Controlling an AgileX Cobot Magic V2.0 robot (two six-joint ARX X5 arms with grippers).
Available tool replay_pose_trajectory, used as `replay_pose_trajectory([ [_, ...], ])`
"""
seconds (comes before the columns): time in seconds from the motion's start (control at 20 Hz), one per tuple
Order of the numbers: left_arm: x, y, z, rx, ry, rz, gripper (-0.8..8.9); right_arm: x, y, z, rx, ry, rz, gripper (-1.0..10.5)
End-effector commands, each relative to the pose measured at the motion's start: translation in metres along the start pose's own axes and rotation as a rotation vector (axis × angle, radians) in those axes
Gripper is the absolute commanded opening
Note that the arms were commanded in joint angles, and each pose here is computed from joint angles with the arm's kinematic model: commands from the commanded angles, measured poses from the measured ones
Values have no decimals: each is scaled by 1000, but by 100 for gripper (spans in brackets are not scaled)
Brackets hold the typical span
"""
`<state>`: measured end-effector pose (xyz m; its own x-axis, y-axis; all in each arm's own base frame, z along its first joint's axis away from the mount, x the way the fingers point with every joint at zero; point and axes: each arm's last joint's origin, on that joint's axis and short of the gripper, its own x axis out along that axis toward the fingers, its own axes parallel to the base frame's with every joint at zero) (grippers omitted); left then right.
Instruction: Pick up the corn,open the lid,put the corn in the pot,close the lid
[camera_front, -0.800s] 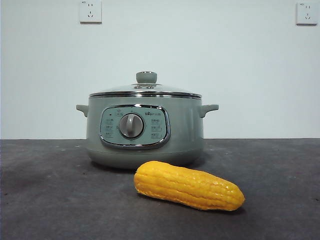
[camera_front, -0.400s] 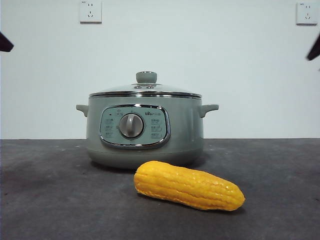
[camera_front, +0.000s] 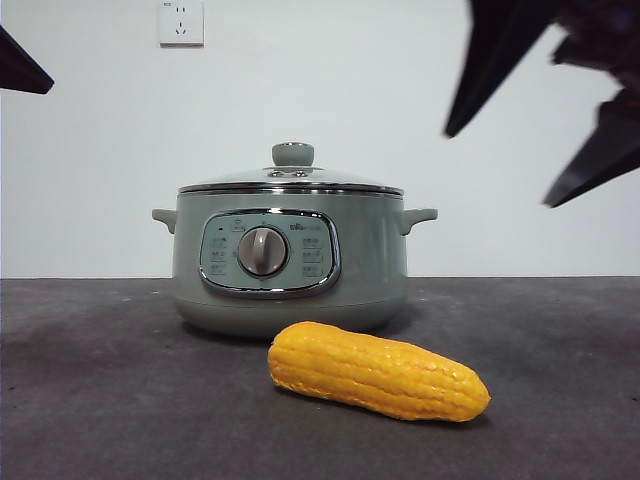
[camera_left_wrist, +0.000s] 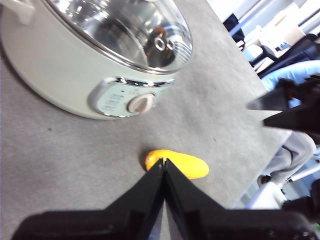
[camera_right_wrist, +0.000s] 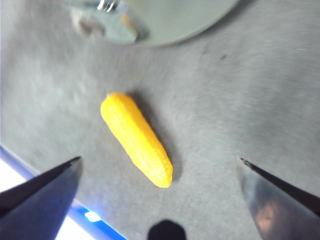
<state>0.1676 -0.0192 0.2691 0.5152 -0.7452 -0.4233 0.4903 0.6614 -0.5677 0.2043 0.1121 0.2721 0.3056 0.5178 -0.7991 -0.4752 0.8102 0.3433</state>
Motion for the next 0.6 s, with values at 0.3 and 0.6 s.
replay_pose_trajectory([
  [0.3,4,-6,-2,33,44,-47,-4,51,48,23,-299,176,-58,636],
  [0.6,4,-6,-5,17,62,-46,-4,96,68,17,-424,324,-68,636],
])
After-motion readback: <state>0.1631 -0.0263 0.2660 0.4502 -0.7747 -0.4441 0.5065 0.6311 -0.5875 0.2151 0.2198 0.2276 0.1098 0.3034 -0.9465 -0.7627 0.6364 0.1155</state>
